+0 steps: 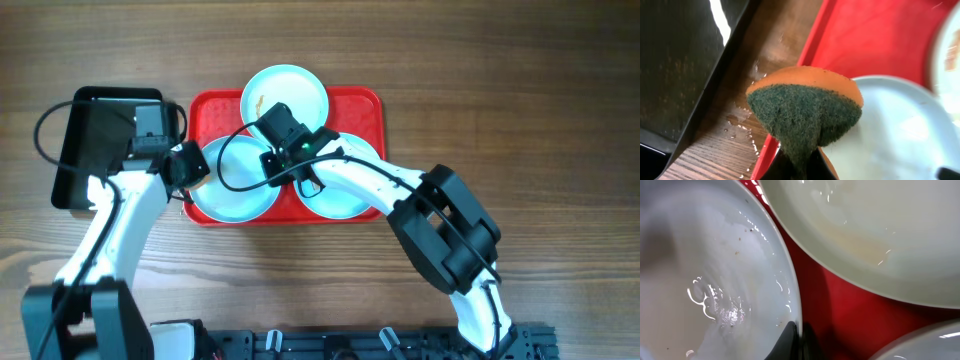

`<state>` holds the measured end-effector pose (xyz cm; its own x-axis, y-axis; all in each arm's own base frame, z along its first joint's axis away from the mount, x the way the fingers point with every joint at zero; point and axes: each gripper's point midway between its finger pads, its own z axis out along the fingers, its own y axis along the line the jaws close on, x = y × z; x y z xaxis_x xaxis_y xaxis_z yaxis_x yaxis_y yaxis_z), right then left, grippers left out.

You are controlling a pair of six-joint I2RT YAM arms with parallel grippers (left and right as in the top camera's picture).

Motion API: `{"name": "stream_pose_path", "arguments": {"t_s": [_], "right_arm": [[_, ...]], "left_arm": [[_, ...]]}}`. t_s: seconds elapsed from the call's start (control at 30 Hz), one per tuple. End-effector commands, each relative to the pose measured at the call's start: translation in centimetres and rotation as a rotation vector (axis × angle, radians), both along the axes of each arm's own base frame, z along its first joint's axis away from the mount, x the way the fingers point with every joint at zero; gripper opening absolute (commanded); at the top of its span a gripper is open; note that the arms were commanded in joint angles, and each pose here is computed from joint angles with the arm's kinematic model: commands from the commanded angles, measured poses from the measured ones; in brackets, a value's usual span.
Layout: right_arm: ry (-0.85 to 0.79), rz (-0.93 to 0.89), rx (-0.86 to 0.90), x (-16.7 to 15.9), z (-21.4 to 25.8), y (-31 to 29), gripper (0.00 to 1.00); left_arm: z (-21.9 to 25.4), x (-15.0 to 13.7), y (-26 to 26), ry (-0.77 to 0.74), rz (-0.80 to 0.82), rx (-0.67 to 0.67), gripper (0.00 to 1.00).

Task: Clean dirty plates on tray and stack at the side
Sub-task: 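Scrub the left plate with the sponge in the left gripper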

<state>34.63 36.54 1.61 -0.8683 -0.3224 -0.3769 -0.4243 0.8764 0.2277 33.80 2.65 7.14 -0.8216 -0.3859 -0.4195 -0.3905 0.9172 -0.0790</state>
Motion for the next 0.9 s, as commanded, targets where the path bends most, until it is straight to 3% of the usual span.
{"name": "stream_pose_path", "arguments": {"t_s": [0.0, 0.13, 0.27, 0.5, 0.87], "right_arm": [[-0.118, 0.042, 0.029, 0.7, 5.6, 0.4, 0.04], [-0.282, -0.011, -0.090, 2.6, 9.2, -2.6, 0.04], [-0.291, -0.006, -0.137, 2.4, 9.6, -3.6, 0.04], [-0.157, -0.044, -0.043, 0.5, 8.7, -2.5, 0.04], [0.031, -0.103, 0.006, -1.0, 4.4, -1.6, 0.04]], "left_arm": [[2.4, 0.9, -1.9, -0.080, -0.054, -0.103, 0.04], [2.7, 0.9, -4.5, -0.088, -0.125, -0.240, 0.04], [3.5, 0.8, -7.5, -0.099, -0.209, -0.400, 0.04], [1.0, 0.1, -11.6, -0.011, -0.311, -0.416, 0.04], [-3.0, -0.6, -9.6, 0.087, -0.245, -0.304, 0.04]]}}
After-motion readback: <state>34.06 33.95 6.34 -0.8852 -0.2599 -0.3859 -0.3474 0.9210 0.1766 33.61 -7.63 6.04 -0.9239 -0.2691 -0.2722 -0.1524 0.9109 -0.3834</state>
